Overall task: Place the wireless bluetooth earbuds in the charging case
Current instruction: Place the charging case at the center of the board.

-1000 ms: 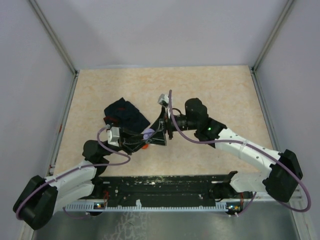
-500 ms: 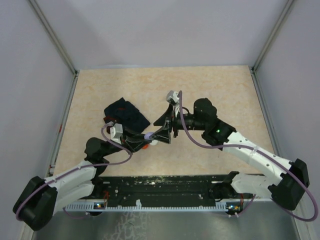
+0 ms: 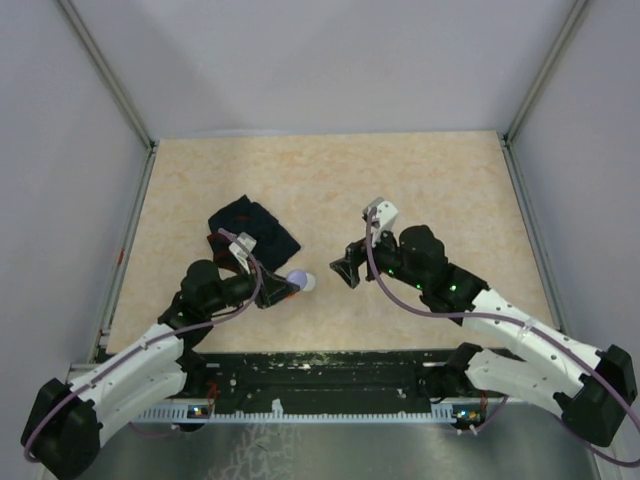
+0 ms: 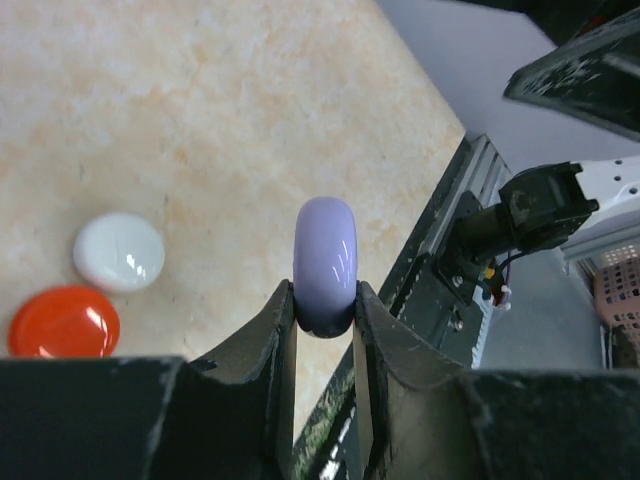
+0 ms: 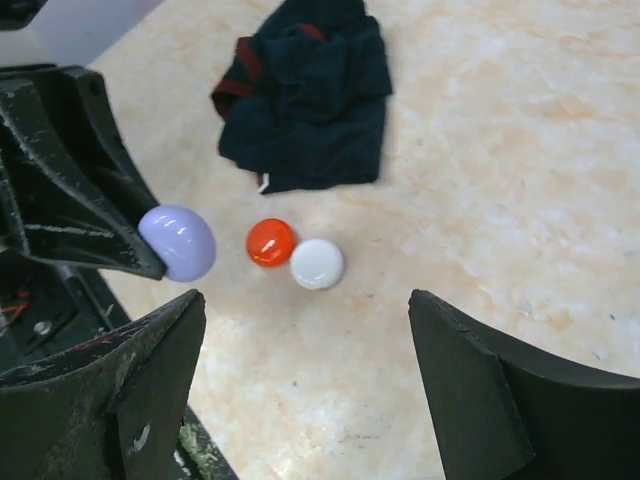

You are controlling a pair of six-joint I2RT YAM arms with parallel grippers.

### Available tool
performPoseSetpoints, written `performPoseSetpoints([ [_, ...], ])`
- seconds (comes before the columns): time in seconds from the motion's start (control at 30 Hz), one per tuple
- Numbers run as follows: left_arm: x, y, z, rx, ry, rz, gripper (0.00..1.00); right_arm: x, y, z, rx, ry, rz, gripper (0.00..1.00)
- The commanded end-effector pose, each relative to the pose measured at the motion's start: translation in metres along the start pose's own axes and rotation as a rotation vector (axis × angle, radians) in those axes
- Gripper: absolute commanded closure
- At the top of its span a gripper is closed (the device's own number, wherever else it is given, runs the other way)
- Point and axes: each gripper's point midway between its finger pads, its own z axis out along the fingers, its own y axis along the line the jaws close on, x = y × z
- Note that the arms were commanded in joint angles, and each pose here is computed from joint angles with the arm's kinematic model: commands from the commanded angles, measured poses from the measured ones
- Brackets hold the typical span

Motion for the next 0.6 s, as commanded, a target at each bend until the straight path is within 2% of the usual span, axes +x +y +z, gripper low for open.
performPoseSetpoints([
  [0.0, 0.035, 0.021, -0.007, -0.112, 0.074, -0.205, 0.88, -0.012, -0.028, -0.013, 0.166, -0.082, 0.013, 0.17],
  [0.2, 0.063, 0.042, -0.007, -0.203, 0.126, -0.303, 0.86, -0.003, -0.036, -0.024, 0.21, -0.076, 0.027, 0.15],
  [0.37, 0.078, 0.055, -0.001, -0.25, 0.167, -0.331, 0.85, -0.001, -0.035, -0.031, 0.212, -0.076, 0.048, 0.15],
  [0.57, 0.089, 0.069, 0.008, -0.304, 0.201, -0.349, 0.79, 0.002, -0.035, -0.039, 0.222, -0.072, 0.057, 0.14],
])
